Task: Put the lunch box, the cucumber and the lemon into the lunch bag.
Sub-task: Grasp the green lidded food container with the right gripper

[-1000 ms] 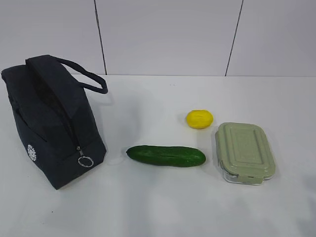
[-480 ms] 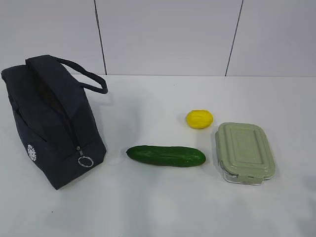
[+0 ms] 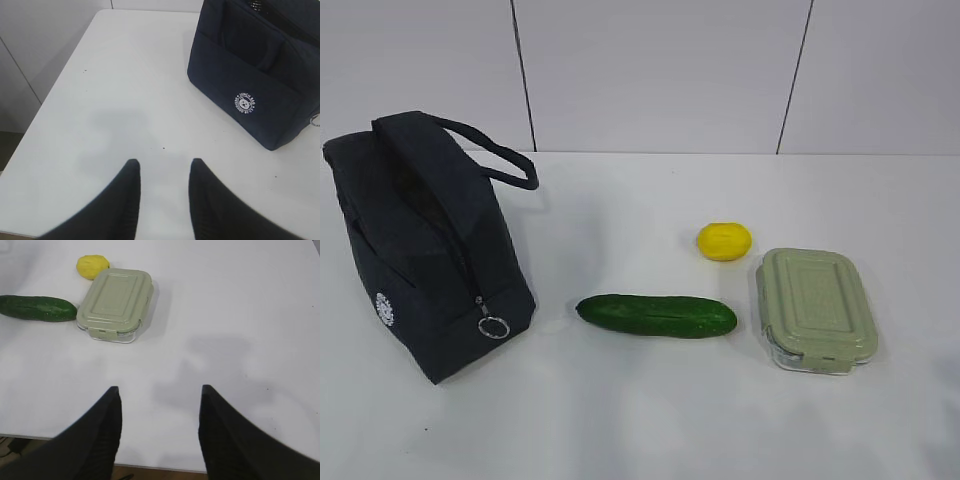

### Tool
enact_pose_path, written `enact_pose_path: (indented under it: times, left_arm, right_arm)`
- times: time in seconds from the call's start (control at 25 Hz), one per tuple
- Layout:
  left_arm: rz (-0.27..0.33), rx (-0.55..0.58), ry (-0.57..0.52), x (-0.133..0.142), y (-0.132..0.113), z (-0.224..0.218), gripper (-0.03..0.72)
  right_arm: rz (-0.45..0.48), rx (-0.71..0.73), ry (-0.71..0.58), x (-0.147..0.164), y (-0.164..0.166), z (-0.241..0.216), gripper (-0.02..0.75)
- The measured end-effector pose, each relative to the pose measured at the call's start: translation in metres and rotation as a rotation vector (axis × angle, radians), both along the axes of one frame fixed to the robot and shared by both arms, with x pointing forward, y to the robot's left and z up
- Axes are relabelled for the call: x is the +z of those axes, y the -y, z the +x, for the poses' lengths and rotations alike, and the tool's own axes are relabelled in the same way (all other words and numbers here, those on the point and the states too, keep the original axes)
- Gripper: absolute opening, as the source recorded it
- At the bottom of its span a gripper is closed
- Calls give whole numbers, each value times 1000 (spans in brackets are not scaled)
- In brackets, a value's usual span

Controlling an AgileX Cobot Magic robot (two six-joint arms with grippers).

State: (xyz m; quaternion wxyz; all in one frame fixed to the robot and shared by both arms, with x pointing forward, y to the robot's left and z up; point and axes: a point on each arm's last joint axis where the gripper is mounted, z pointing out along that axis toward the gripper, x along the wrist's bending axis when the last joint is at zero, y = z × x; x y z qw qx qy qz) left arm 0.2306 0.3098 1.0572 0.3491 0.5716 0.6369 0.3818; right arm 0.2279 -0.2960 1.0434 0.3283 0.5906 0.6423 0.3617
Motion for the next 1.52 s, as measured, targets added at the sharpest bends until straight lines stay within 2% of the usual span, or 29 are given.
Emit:
enact_pose_path:
  times: [0.2,0.4,0.68,0.92,1.32,1.52]
  left_arm:
    - [0,0,0,0,0,0,235]
    - [0,0,0,0,0,0,235]
    - [0,0,0,0,0,0,235]
    - [0,0,0,0,0,0,235]
    - [0,0,0,0,0,0,235]
    - [0,-8,0,0,0,0,235]
  right_arm:
    - [-4,-13,5,1,1,0,402]
    - [98,-110,48,23,5,-10,402]
    - [102,-75,-134,32,1,18,402]
    - [102,-51,-165,45,-2,42,402]
    - [36,-7,-291,54,-8,89,402]
    - [38,42,-364,55,-15,117,402]
